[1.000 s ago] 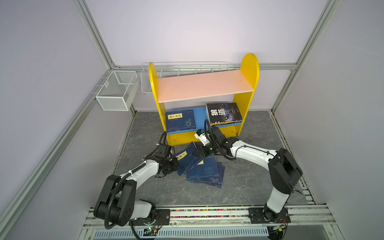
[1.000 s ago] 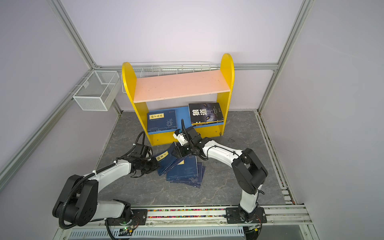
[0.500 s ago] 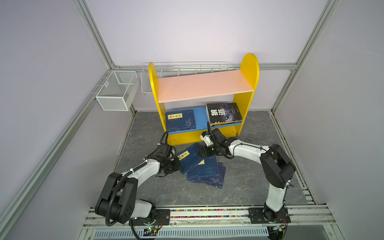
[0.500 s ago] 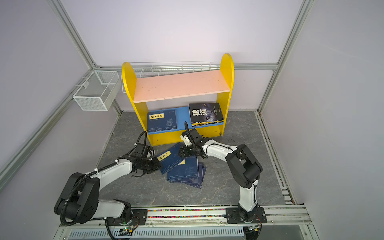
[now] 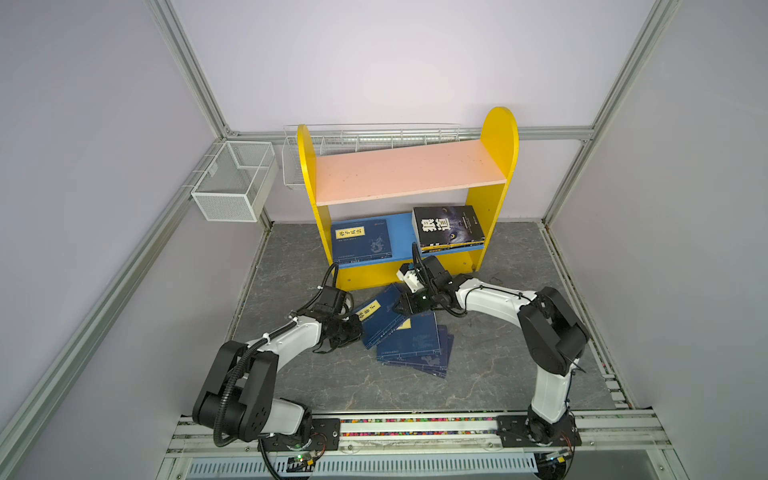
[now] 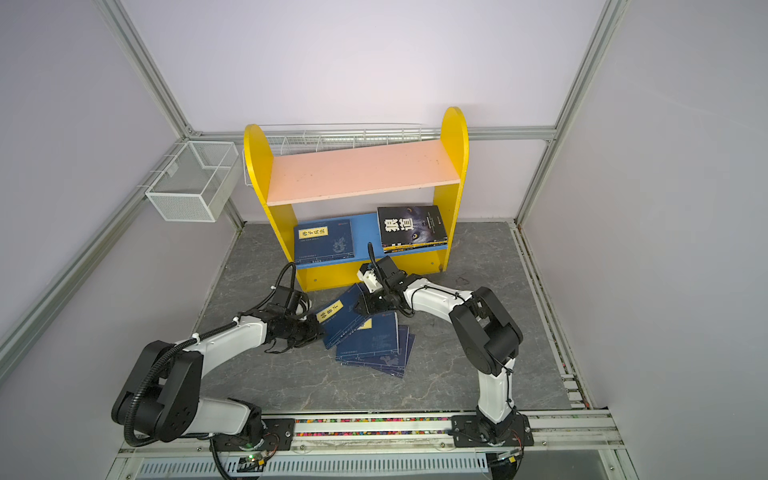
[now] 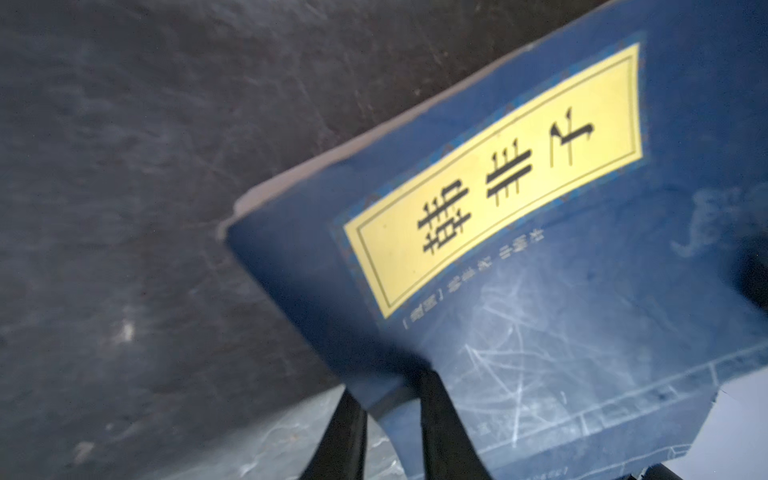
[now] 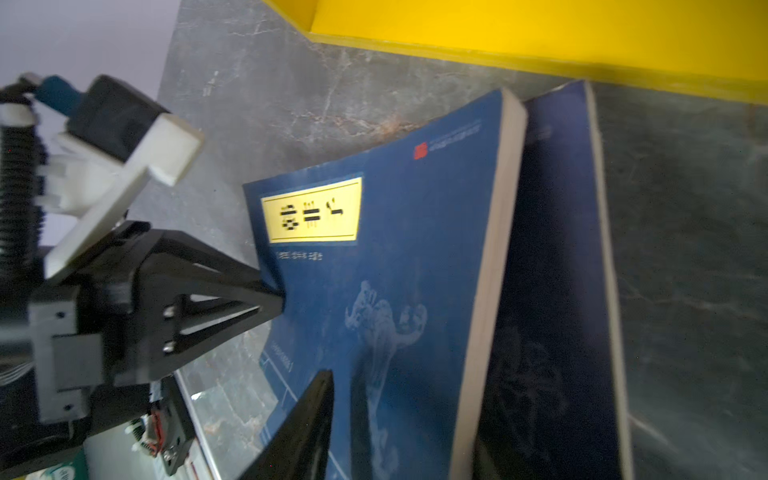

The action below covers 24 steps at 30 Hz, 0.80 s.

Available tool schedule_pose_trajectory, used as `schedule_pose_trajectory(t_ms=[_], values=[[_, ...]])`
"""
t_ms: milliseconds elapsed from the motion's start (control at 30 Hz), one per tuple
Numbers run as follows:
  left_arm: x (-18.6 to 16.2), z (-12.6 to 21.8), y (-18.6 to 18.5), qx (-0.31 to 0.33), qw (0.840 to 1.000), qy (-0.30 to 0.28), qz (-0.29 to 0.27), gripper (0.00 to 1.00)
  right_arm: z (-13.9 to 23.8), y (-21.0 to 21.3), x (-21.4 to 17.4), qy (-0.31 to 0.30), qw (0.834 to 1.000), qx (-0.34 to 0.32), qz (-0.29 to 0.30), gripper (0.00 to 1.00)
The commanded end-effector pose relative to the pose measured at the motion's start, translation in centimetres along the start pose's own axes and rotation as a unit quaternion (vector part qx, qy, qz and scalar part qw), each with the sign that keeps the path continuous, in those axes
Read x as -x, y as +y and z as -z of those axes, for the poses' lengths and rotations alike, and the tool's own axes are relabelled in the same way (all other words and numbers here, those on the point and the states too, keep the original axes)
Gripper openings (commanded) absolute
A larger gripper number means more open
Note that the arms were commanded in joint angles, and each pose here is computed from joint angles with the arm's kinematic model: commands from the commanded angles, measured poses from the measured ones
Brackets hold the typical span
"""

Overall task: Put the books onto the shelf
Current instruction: 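Lift the book upright with the right gripper while the left gripper releases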

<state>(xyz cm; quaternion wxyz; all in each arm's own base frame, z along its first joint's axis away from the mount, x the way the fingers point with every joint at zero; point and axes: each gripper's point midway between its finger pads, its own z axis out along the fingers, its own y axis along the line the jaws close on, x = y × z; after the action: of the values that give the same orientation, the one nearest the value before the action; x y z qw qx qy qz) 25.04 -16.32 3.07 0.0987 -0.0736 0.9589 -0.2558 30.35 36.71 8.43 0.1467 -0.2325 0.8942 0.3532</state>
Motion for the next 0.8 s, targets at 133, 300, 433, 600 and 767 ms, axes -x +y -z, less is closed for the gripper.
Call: schedule_pose_trajectory(t_ms=[133,300,433,600,767], values=[[-0.4,-0.5,-1.2,-0.019,0.999,0.016,-0.024,0.23,1.8,4.1,0.7,-0.029,0.996,0.072,0.032,0.23],[0.5,0.9,-1.1,0.001,1.0,-0.016,-0.019,0.35,3.1,4.2,1.0,-0.054,0.996,0.07,0.034,0.1],[3.4,5.2,0.4,0.07,0.989,-0.125,0.019,0.43,5.6,5.6,1.7,-0.086,0.992,0.082,0.051,0.07],[5.6,13.9,3.9,0.119,0.922,-0.342,0.134,0.52,9.8,7.3,4.0,-0.15,0.982,0.087,0.069,0.07],[4.3,15.7,5.7,0.05,0.878,-0.43,0.206,0.55,13.4,8.3,9.6,-0.242,0.963,0.115,0.036,0.07]])
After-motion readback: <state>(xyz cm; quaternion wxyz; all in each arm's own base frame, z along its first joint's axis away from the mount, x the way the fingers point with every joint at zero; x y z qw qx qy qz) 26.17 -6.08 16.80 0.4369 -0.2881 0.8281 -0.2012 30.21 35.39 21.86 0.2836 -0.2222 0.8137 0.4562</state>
